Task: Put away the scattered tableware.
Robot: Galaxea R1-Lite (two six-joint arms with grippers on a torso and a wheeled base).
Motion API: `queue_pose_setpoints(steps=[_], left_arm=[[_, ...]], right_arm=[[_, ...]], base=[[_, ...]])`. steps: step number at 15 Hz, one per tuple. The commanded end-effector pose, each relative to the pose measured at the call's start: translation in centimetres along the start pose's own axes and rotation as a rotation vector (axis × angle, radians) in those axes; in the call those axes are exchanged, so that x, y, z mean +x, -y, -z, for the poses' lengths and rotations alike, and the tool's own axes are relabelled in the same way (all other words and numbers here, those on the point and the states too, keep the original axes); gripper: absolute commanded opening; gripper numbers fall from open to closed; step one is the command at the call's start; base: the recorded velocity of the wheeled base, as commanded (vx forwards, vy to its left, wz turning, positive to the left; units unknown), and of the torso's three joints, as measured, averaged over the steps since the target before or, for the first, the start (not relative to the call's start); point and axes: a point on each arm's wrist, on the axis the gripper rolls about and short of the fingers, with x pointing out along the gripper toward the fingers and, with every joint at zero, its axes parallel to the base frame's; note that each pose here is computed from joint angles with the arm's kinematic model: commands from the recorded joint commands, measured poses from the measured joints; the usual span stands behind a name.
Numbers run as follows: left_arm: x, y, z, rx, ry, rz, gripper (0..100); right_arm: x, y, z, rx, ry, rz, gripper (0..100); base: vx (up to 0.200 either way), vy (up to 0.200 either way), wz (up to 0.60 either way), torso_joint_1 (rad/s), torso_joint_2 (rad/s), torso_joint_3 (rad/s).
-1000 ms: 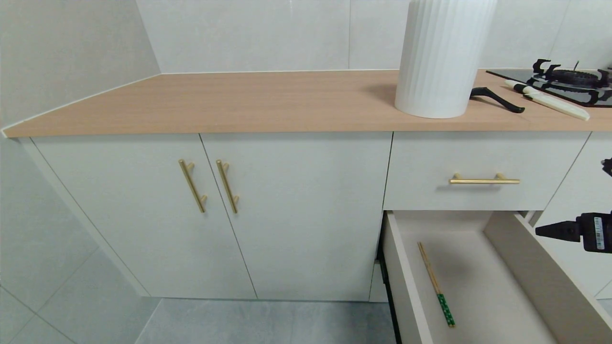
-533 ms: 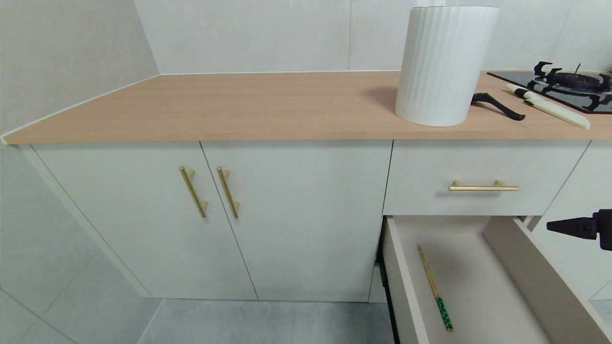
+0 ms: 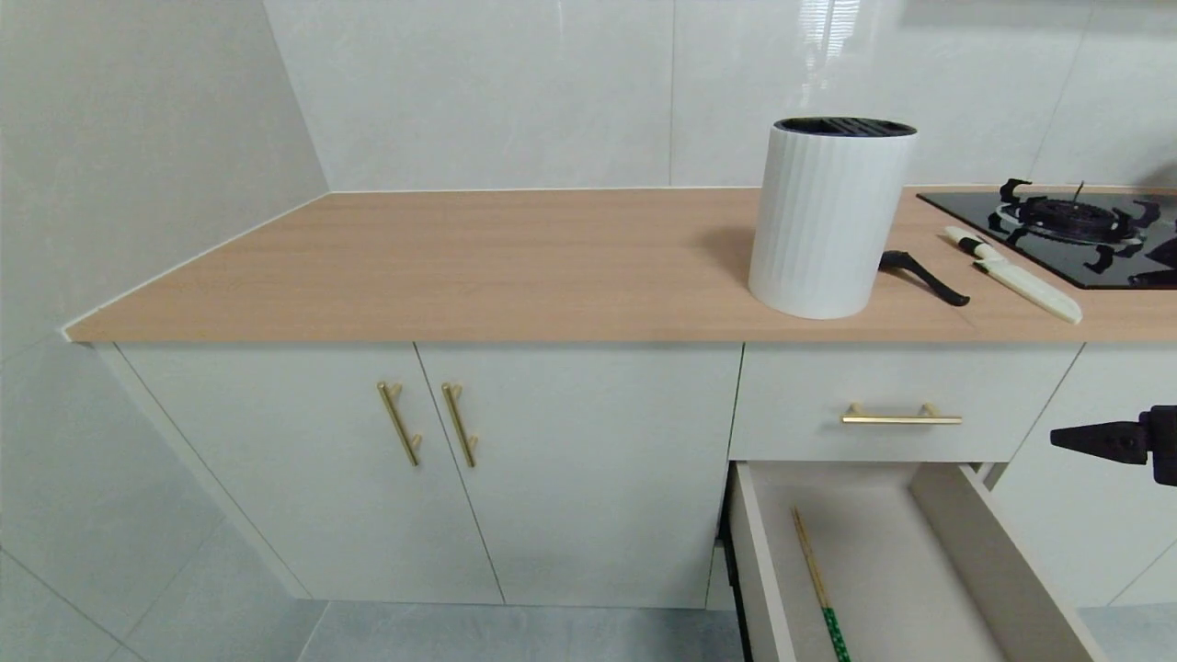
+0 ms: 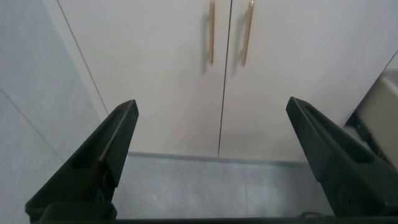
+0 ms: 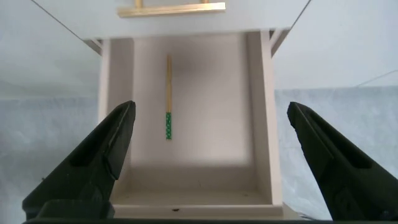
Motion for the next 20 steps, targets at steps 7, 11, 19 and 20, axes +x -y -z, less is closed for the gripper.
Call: queue_pose_setpoints(steps=[7,11,19,20], left_arm=[[0.0,0.0,0.0,0.000,-0.001,-0.001,100],[0.0,0.0,0.0,0.000,-0.002,-0.001,100],[0.0,0.0,0.0,0.000,-0.001,-0.001,100],[0.0,0.0,0.0,0.000,-0.002,-0.001,100]], right_arm=[[0.0,0.0,0.4,-0.051,-0.010,-0.004,100],[3.0,0.1,-1.8,-0.064,0.042,-0.026,100],[14.2,0.9,-8.4,-0.169,0.072,-0.153,100],[16.2,1.2,-8.6,-0.185,0.090,-0.149,100]], base=[[0.000,0.000,0.00,0.217,-0.48,-0.273],[0.000,0.000,0.00,0.087,-0.19,-0.102],[0.000,0.000,0.00,0.000,0.00,0.000],[0.000,0.000,0.00,0.000,0.00,0.000]])
